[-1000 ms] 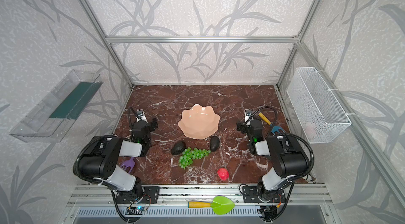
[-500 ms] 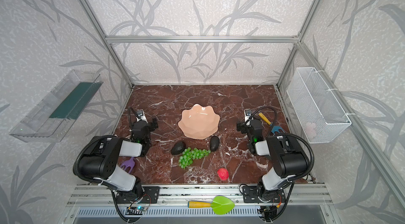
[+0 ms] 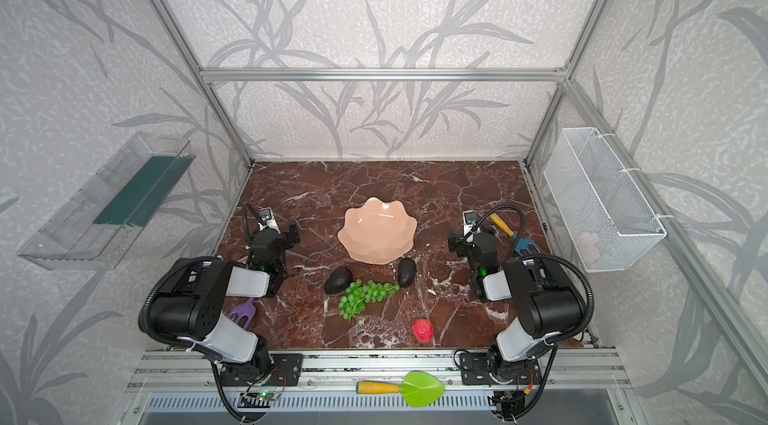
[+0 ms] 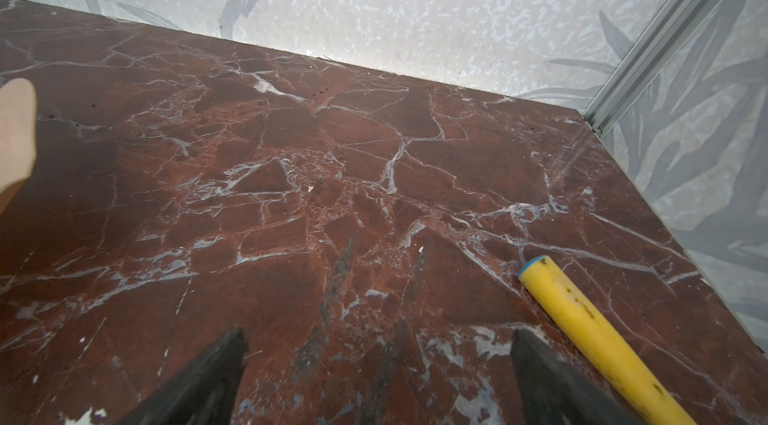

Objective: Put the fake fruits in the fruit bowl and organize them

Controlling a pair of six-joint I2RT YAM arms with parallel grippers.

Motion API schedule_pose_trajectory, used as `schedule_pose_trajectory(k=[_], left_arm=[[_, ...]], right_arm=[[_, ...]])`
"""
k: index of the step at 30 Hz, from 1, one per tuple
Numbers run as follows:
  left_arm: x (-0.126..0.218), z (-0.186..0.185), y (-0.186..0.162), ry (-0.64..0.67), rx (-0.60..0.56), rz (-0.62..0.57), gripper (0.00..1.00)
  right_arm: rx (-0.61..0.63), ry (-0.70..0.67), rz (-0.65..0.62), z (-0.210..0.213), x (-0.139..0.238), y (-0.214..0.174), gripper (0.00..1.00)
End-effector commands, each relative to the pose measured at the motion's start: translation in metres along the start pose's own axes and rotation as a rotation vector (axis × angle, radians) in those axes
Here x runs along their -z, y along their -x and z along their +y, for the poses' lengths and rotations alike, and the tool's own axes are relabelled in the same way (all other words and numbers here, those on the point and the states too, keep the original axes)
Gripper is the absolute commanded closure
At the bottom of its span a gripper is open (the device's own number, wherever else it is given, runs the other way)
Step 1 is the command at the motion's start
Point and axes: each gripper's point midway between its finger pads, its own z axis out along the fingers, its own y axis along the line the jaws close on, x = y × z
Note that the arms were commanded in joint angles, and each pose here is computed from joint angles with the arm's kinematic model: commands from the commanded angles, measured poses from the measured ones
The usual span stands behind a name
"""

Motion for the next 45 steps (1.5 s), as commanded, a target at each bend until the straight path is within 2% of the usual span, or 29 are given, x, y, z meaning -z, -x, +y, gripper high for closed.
schedule_pose_trajectory(k=[1,3,5,7,9,10,13,15,17,21,25,33,39,45], left_arm=[[0.006,0.009,0.012,0.031,0.030,-0.044,0.01],[0.012,0.008,0.021,0.021,0.022,-0.065,0.01],[0.020,0.011,0.032,0.036,0.019,-0.078,0.01],[0.031,0.017,0.049,0.064,0.024,-0.090,0.01],[0.047,0.025,0.072,0.071,0.144,-0.106,0.01],[0.054,0.025,0.083,0.046,0.210,-0.115,0.01],[0.081,0.021,0.114,-0.082,0.456,-0.187,0.01],[0.099,0.008,0.133,-0.231,0.548,-0.265,0.07],[0.105,0.005,0.138,-0.274,0.630,-0.222,0.09],[0.106,0.003,0.133,-0.236,0.570,-0.068,0.07],[0.104,0.005,0.123,-0.217,0.558,-0.040,0.07],[0.105,0.002,0.124,-0.235,0.562,-0.047,0.06],[0.103,0.004,0.119,-0.221,0.572,-0.049,0.05],[0.106,0.007,0.121,-0.217,0.580,-0.064,0.05]], right_arm=[[-0.014,-0.091,-0.096,-0.015,0.010,0.028,0.01],[0.008,-0.141,-0.081,-0.019,0.018,0.050,0.01],[0.004,-0.158,0.003,-0.017,0.025,0.075,0.01],[-0.099,-0.058,0.039,-0.005,0.034,0.106,0.01],[-0.302,0.008,0.038,0.003,0.046,0.127,0.01],[-0.360,0.052,0.049,0.009,0.051,0.129,0.01],[-0.397,0.250,0.033,0.035,0.065,0.128,0.01],[-0.427,0.339,0.102,0.050,0.078,0.120,0.00],[-0.427,0.343,0.221,0.060,0.091,0.103,0.00],[-0.313,0.295,0.511,0.078,0.130,0.048,0.01],[-0.243,0.343,0.712,0.110,0.178,0.001,0.03],[-0.166,0.339,0.815,0.144,0.230,-0.058,0.04],[-0.179,0.366,0.887,0.164,0.239,-0.086,0.05],[-0.164,0.366,0.904,0.178,0.240,-0.095,0.18]])
